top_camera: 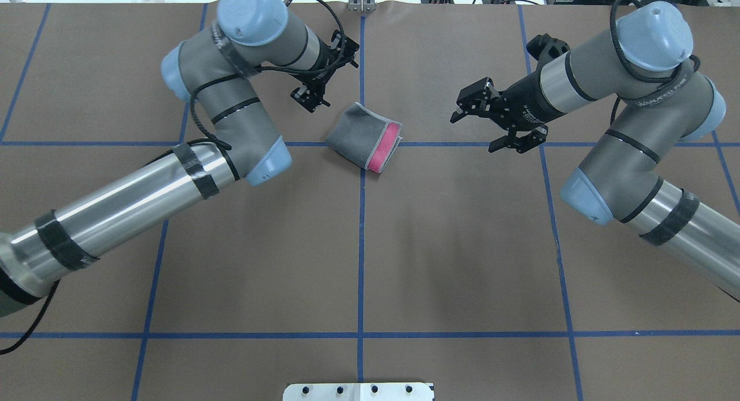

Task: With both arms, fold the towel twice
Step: 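Raise the left gripper away while the right gripper moves over the towel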

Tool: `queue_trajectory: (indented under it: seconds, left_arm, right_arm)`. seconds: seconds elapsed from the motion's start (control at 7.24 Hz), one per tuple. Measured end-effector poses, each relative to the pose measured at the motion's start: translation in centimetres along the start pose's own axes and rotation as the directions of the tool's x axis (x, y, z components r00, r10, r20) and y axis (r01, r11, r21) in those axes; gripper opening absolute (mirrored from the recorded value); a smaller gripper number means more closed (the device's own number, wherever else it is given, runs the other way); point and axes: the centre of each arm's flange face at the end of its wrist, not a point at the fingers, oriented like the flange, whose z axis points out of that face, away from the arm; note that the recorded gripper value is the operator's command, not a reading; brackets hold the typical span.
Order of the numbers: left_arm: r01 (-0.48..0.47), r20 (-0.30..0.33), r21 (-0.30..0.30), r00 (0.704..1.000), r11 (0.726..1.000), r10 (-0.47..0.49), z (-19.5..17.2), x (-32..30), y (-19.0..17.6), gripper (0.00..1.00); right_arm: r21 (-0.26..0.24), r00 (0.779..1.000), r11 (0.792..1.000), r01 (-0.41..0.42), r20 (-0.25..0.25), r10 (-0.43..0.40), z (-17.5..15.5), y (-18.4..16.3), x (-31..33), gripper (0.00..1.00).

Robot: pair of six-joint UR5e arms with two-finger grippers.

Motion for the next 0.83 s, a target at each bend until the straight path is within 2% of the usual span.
queue_trajectory:
  seconds: [0.28, 0.41, 0.55, 0.83]
  left_arm:
    - [-0.125, 0.031, -0.050, 0.992, 0.991, 0.126, -4.8, -6.6, -8.1, 1.00]
    - [-0.201, 0.040, -0.061, 0.978, 0.978, 0.204, -7.4, -10.5, -11.8, 1.00]
    - [-0.272, 0.045, -0.063, 0.960, 0.960, 0.275, -9.6, -13.9, -14.6, 1.00]
    - [-0.332, 0.048, -0.059, 0.941, 0.941, 0.335, -11.5, -16.7, -16.6, 1.00]
  right_arm:
    - [0.028, 1.000, 0.999, 0.021, 0.020, -0.022, 1.2, -0.3, -3.5, 1.00]
    - [0.058, 0.999, 0.998, 0.033, 0.029, -0.035, 2.6, -0.2, -5.9, 1.00]
    - [0.094, 0.998, 0.995, 0.045, 0.032, -0.048, 4.8, 0.4, -8.2, 1.00]
    - [0.165, 0.998, 0.984, 0.065, 0.014, -0.068, 10.9, 2.3, -12.7, 1.00]
